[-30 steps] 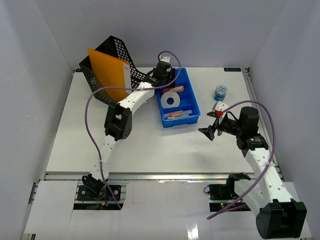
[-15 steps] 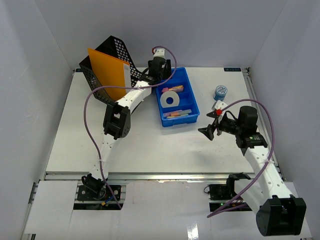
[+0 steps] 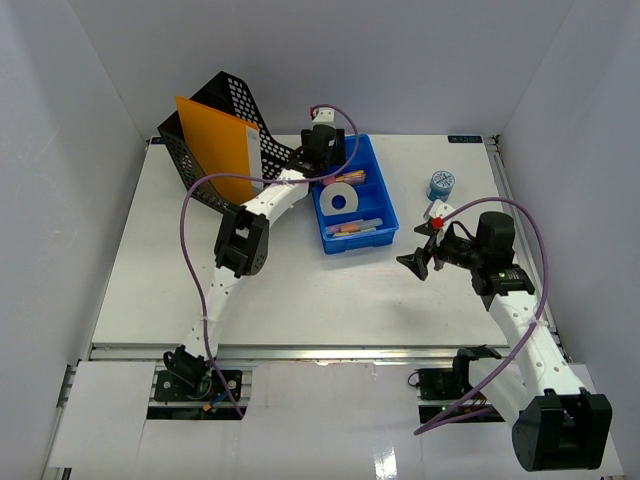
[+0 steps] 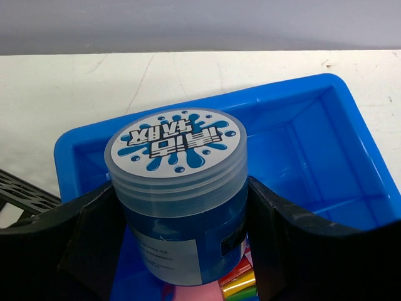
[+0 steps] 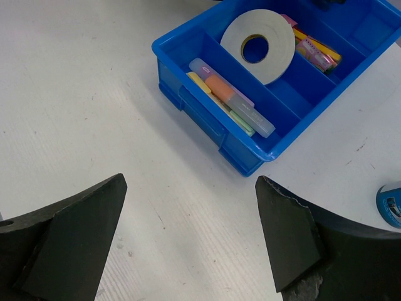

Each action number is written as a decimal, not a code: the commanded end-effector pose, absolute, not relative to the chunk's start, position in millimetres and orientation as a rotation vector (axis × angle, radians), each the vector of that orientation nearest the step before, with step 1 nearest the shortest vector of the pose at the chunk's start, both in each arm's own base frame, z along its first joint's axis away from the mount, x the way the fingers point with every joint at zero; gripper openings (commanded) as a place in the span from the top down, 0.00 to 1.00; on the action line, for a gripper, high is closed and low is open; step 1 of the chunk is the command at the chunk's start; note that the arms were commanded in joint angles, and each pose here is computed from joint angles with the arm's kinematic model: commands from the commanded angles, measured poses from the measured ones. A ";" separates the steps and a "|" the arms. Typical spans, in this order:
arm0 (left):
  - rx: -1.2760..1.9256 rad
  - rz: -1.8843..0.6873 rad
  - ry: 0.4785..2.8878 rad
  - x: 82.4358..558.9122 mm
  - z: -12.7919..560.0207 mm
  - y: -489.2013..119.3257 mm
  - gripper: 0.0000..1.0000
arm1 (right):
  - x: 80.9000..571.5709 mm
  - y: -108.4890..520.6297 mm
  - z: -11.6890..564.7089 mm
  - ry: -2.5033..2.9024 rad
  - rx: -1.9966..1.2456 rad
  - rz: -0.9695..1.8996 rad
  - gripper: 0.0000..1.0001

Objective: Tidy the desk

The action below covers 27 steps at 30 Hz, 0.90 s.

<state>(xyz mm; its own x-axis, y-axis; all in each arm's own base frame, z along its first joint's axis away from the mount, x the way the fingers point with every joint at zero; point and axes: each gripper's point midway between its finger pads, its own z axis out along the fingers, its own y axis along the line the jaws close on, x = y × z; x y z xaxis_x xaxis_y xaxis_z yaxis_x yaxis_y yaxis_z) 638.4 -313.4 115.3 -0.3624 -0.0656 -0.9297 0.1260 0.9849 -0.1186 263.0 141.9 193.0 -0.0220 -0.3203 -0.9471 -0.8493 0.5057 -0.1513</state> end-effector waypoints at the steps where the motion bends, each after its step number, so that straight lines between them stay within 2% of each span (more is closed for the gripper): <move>1: 0.004 -0.208 1.854 643.6 162.1 -308.7 0.50 | 267.2 140.4 207.5 1.565 -1.021 0.554 0.10; 6: 0.008 -0.226 1.841 640.2 180.1 -309.0 0.28 | 267.1 137.7 208.1 1.562 -1.015 0.548 0.10; 12: 0.007 -0.231 1.822 635.7 203.0 -306.3 0.16 | 267.9 133.5 208.0 1.565 -1.003 0.541 0.10; 16: 0.004 -0.237 1.802 631.2 225.5 -303.7 0.11 | 269.3 128.0 207.2 1.574 -0.985 0.534 0.10; 22: 0.008 -0.252 1.780 624.5 251.0 -301.3 0.11 | 271.6 121.0 206.4 1.584 -0.963 0.527 0.10; 27: 0.028 -0.392 1.755 606.7 286.5 -313.7 0.12 | 278.5 114.9 202.3 1.618 -0.924 0.515 0.10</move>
